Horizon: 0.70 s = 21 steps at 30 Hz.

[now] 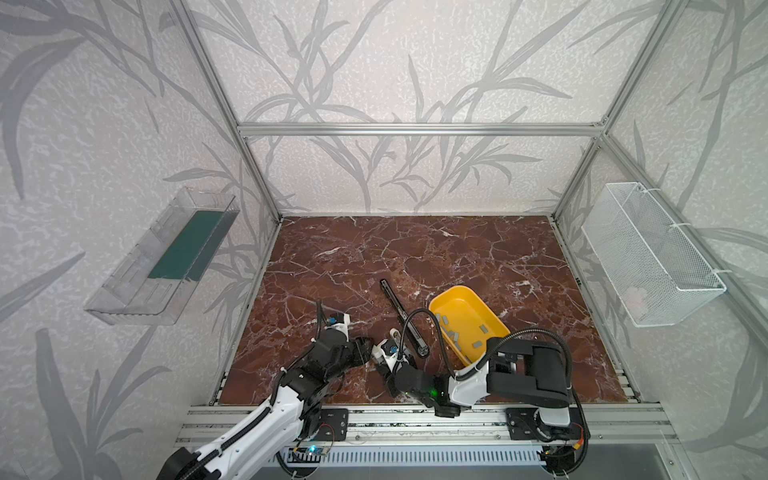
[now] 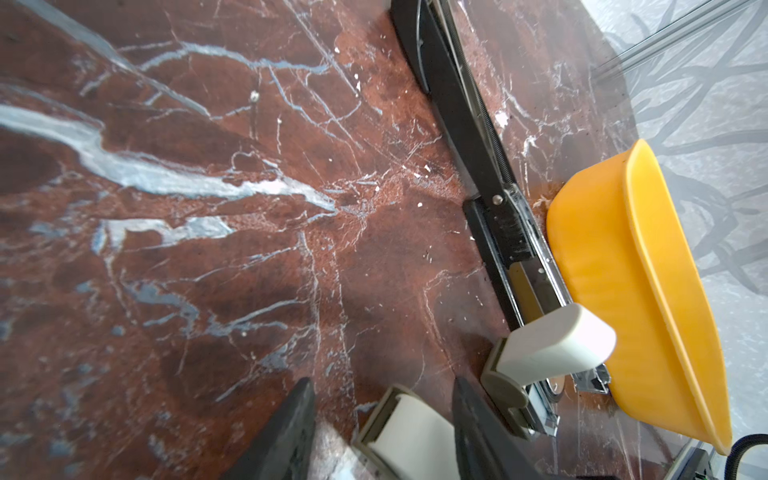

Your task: Load the staples into the stapler

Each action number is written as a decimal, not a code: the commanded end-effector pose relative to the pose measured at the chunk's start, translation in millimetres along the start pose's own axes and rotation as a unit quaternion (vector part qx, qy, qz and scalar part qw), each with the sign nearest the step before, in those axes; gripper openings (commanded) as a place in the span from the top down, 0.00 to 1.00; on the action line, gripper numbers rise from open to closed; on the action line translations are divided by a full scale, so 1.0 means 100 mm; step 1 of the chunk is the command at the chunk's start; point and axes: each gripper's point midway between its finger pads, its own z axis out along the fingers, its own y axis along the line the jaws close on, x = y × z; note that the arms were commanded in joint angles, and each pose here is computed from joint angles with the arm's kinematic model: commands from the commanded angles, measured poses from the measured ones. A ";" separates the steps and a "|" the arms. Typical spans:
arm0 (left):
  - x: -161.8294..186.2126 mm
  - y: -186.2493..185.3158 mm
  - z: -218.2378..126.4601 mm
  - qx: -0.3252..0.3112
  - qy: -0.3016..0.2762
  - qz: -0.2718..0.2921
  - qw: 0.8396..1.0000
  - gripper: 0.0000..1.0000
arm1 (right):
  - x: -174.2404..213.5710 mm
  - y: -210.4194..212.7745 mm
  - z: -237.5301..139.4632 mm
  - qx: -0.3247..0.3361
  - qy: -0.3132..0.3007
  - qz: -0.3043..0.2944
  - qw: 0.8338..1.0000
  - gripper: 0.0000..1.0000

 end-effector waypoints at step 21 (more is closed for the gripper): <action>0.08 0.08 0.00 -0.012 0.008 -0.002 1.000 0.50 | -0.37 0.22 -0.59 -0.042 -0.009 -0.057 0.997 0.81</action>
